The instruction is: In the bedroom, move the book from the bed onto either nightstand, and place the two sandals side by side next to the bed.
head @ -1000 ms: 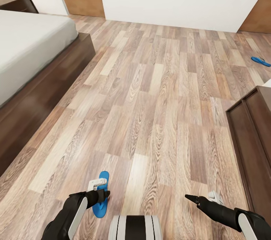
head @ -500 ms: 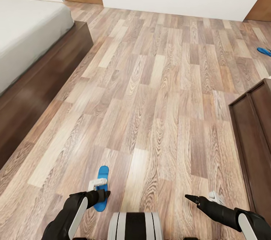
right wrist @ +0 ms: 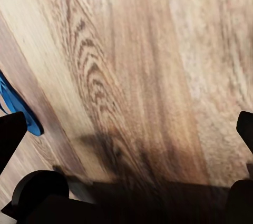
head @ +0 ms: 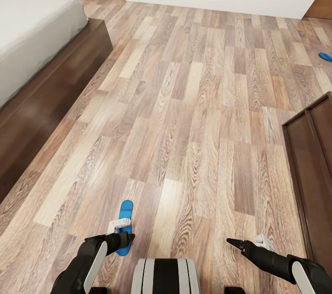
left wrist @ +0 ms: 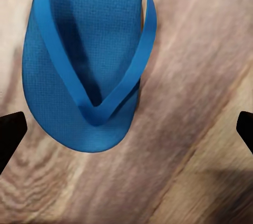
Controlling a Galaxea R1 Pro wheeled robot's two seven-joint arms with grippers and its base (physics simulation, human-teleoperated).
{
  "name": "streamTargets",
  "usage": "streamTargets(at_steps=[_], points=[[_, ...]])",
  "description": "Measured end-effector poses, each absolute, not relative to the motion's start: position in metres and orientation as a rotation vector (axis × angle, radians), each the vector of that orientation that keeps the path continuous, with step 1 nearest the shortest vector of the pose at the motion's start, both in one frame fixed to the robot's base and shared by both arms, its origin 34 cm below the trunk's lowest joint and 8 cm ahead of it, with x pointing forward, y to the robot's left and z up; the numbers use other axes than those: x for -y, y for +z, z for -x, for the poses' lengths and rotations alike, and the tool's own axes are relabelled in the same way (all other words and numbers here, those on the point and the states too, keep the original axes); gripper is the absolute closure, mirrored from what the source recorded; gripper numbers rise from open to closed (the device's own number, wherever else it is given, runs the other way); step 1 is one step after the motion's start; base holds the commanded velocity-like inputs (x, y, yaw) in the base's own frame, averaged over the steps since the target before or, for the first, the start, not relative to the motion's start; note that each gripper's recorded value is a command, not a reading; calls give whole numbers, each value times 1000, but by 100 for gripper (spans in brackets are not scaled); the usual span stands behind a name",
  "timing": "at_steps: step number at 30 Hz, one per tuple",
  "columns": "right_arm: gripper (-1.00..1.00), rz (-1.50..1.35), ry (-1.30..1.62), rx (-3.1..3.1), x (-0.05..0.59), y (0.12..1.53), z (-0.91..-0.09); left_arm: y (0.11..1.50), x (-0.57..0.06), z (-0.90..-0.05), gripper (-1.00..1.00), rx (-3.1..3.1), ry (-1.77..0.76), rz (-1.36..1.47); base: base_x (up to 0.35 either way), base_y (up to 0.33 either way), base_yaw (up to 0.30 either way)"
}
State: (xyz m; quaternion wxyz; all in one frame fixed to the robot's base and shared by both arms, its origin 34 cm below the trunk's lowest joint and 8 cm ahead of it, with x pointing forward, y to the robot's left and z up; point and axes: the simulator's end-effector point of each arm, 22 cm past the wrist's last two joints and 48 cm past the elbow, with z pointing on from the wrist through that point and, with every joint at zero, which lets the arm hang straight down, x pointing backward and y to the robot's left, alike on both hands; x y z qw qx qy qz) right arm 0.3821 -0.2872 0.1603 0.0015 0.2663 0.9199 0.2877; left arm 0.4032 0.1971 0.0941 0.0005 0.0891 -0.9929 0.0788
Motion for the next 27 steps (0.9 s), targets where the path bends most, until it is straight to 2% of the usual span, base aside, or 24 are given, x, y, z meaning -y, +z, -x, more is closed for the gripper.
streamTargets(at_steps=[8,27], points=[[-100,-834,903,-2887,287,160,-382,93,-222,-424,-100,3232,59,-307,0,0,0],[-100,-851,899,-2907,287,153,-374,84,-217,-415,-100,3221,51,-279,0,0,0]])
